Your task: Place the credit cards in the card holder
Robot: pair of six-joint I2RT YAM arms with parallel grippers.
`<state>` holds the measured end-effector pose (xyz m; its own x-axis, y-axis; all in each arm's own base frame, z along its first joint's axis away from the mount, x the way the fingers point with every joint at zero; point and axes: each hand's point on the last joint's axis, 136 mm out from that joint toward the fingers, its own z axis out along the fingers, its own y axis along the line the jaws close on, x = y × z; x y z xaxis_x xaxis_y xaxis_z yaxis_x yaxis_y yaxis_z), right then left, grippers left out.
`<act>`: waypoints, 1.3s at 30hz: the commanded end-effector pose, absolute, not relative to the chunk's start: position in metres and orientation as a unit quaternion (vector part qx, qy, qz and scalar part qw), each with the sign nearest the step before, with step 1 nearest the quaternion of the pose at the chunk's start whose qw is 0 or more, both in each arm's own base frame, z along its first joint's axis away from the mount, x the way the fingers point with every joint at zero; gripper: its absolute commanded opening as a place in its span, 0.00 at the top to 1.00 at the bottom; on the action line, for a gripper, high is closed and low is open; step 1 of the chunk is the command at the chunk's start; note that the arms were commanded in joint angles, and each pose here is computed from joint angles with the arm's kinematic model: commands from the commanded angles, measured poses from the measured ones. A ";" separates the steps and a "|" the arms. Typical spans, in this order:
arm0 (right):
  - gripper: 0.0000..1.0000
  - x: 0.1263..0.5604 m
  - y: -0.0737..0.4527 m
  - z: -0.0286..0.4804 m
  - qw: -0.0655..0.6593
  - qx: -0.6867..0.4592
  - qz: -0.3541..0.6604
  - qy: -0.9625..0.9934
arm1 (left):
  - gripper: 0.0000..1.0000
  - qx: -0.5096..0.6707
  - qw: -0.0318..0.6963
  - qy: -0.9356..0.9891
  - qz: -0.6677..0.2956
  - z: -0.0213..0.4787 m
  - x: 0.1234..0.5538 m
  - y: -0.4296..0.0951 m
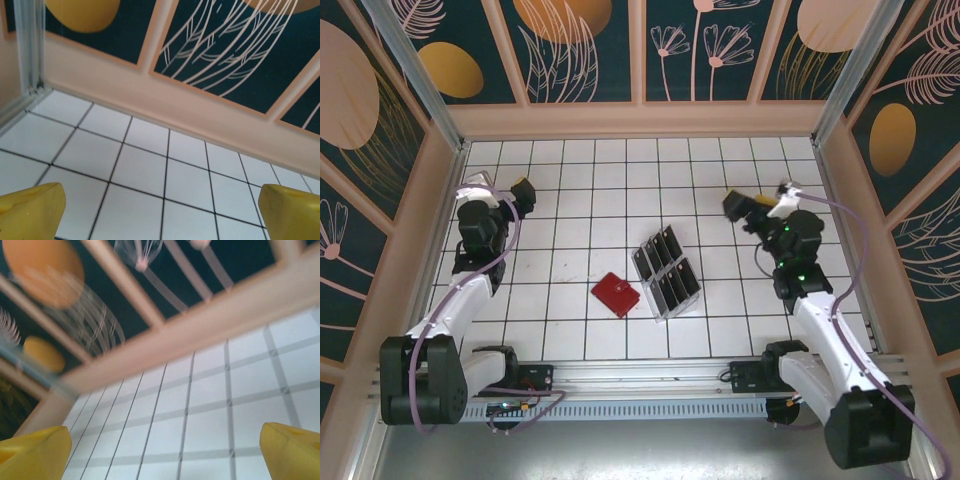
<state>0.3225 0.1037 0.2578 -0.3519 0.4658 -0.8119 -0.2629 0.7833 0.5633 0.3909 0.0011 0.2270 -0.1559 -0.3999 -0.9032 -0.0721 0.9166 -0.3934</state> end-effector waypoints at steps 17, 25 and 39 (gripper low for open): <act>0.12 0.140 0.195 0.139 0.212 -0.012 0.227 0.950 | 0.01 -0.149 0.532 0.808 -0.207 0.194 0.420 -0.059; 0.12 0.096 0.224 0.090 0.156 -0.032 0.233 0.959 | 0.01 -0.146 0.512 0.818 -0.218 0.183 0.431 -0.074; 0.12 0.140 0.263 0.080 0.257 0.023 0.287 0.922 | 0.01 -0.139 0.497 0.829 -0.216 0.175 0.436 -0.085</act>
<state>0.1185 0.2606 0.0729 -0.9084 0.0864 -0.4091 -0.1422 0.8563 0.4965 0.4320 -0.0809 0.1710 -0.4633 -0.4429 -0.7675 -0.0199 0.8711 -0.4907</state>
